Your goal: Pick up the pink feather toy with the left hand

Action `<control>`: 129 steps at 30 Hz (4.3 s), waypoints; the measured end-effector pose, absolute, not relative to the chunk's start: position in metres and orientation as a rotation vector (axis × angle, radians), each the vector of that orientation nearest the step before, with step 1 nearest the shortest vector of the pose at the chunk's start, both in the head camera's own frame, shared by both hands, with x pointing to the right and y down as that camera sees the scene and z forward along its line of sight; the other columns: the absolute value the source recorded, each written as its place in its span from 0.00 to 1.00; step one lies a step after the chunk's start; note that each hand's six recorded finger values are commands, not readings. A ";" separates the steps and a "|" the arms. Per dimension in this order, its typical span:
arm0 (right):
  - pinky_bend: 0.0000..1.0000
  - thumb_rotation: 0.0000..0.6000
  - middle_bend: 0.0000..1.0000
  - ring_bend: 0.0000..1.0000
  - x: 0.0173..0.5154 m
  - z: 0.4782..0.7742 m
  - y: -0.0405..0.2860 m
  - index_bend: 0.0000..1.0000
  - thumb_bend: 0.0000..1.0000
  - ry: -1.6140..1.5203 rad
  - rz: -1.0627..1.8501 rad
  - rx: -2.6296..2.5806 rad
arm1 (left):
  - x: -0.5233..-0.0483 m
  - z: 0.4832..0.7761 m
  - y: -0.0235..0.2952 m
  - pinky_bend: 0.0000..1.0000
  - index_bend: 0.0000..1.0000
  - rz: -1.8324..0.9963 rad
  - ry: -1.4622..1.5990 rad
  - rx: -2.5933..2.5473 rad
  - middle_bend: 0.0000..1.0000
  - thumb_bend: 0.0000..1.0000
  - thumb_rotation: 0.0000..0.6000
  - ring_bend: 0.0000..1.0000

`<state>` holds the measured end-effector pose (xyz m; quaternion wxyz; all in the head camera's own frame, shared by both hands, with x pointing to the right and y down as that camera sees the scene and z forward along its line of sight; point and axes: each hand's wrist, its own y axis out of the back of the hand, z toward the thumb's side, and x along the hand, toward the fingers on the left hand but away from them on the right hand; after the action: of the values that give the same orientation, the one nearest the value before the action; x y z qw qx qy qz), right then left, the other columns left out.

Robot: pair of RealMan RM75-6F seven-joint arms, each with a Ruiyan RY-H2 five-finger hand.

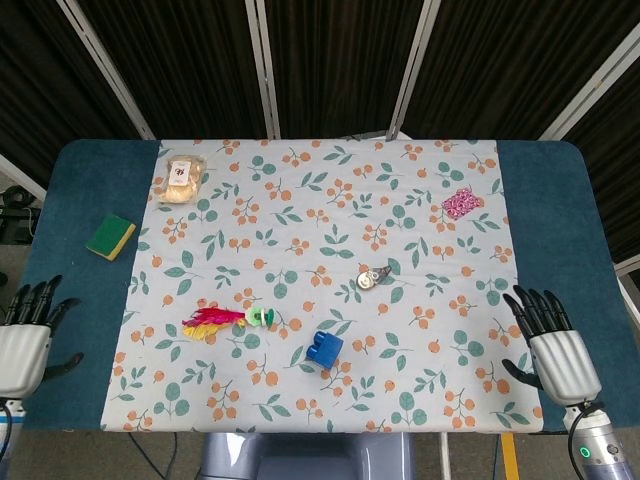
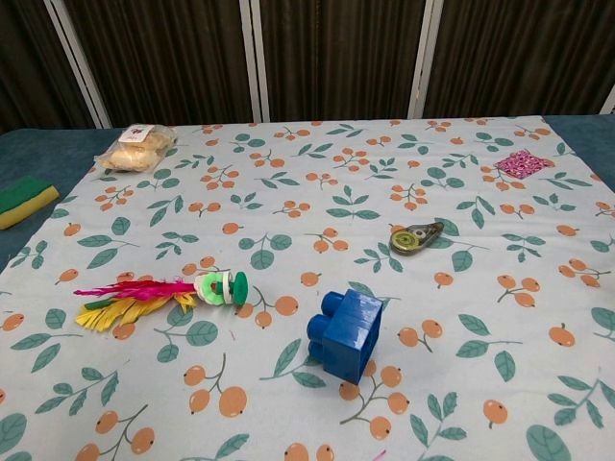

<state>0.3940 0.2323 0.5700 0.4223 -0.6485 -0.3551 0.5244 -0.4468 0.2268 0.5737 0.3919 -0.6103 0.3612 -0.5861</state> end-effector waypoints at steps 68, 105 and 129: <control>0.00 1.00 0.00 0.00 0.397 0.568 0.230 0.00 0.09 -0.926 1.311 -1.645 | -0.308 0.707 0.211 0.00 0.57 -1.445 0.721 -1.624 0.00 0.50 1.00 0.00; 0.00 1.00 0.00 0.00 0.398 0.567 0.230 0.00 0.09 -0.929 1.310 -1.634 | -0.274 0.598 0.119 0.00 0.62 -1.152 0.712 -1.426 0.00 0.53 1.00 0.00; 0.00 1.00 0.00 0.00 0.398 0.567 0.230 0.00 0.09 -0.927 1.308 -1.631 | -0.256 0.593 0.123 0.00 0.62 -1.098 0.570 -1.442 0.00 0.52 1.00 0.00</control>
<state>0.3981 0.2297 0.5670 0.4143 -0.6490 -0.3690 0.5206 -0.2564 0.1230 0.5931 0.5820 -0.6172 0.2440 -0.4699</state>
